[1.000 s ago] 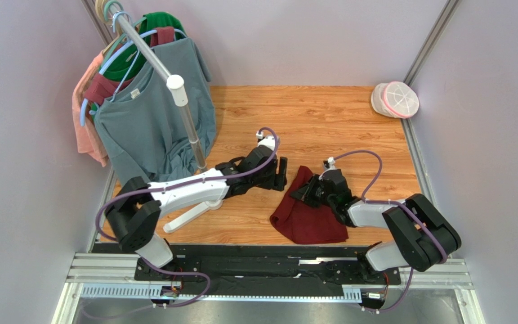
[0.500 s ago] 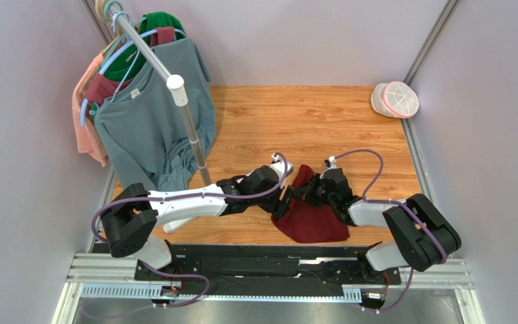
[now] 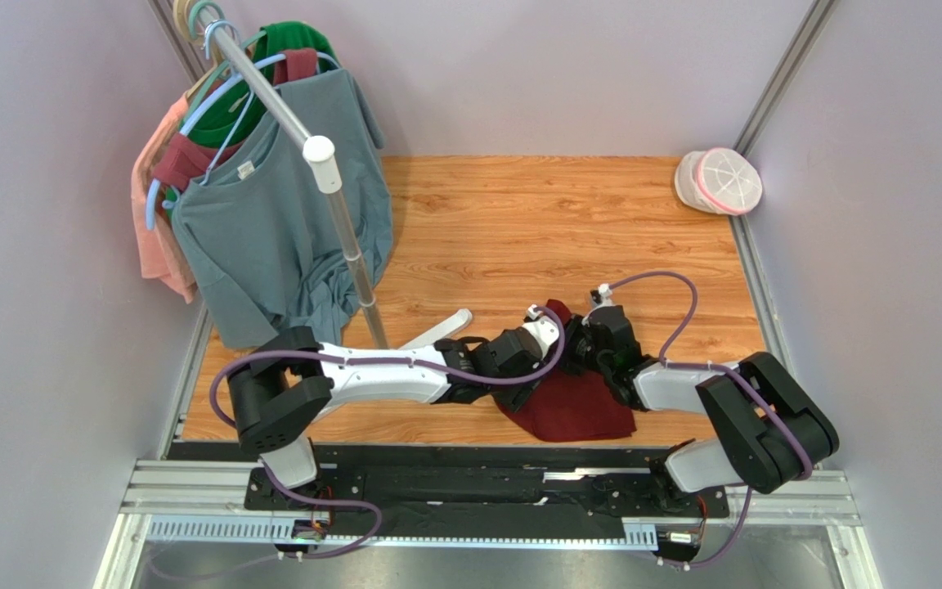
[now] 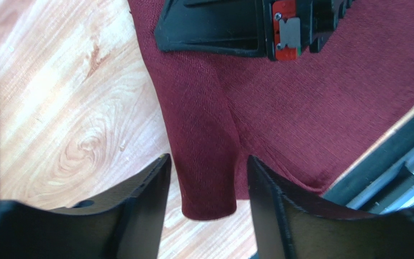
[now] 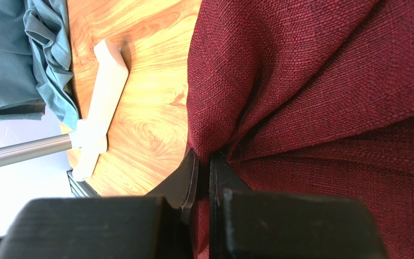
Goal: Fold the napkin, place the utensils inside, and roll it up
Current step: Roll the napkin with the utensil
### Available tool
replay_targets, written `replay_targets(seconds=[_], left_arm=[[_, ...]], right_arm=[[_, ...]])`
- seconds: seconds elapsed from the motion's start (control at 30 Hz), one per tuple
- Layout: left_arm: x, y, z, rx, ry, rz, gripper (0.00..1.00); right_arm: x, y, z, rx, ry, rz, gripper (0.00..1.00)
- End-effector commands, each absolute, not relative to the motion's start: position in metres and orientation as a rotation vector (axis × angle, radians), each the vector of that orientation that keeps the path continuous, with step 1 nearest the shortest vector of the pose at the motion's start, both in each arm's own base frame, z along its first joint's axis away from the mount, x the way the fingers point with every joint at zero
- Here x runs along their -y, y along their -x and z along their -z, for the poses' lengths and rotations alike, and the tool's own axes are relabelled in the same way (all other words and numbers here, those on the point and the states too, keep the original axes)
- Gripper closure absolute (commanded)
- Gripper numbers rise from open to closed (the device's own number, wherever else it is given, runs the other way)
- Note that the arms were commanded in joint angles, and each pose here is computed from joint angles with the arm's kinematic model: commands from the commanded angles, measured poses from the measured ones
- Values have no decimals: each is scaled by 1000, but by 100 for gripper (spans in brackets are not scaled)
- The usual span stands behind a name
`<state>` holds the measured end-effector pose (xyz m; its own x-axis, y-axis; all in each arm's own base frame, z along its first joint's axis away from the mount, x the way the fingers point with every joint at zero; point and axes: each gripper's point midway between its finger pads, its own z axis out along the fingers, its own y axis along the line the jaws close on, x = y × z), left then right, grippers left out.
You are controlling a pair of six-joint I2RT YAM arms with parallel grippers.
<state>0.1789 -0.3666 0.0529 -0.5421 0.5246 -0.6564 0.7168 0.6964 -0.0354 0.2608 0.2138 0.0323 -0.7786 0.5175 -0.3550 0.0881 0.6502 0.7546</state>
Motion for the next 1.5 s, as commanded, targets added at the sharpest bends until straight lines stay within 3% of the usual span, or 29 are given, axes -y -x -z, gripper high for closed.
replay_targets(seconds=[0.0,0.2,0.27,0.37,0.5,0.63,0.77,0.97,1.27,1.47], left_arm=[[372,-187,-57,-2220,-968,294,46],[366,-185,-42,-2218,-1001,211,64],[363,-186,-37,-2218,-1014,168,83],[361,-186,-32,-2204,-1038,106,100],[358,-190,-28,-2177,-1064,1,100],[350,-190,-25,-2155,-1088,-101,100],[346,-190,-19,-2147,-1106,-148,100],[342,-188,-15,-2135,-1120,-170,100],[343,-183,-13,-2094,-1173,-205,100],[349,-179,-12,-2049,-1220,-248,100]], right_arm=[[-202,-264,-23,-2327,-465,-926,100],[-201,-265,-23,-2325,-473,-926,100],[-202,-266,-26,-2319,-475,-938,100],[-204,-266,-31,-2316,-468,-956,100],[-210,-266,-42,-2319,-451,-1006,98],[-208,-266,-59,-2293,-451,-1041,77],[-195,-269,-82,-2248,-450,-1033,68],[-165,-278,-105,-2181,-494,-997,65],[-177,-319,-136,-2102,-450,-1083,65],[-187,-337,-120,-2142,-429,-1111,66]])
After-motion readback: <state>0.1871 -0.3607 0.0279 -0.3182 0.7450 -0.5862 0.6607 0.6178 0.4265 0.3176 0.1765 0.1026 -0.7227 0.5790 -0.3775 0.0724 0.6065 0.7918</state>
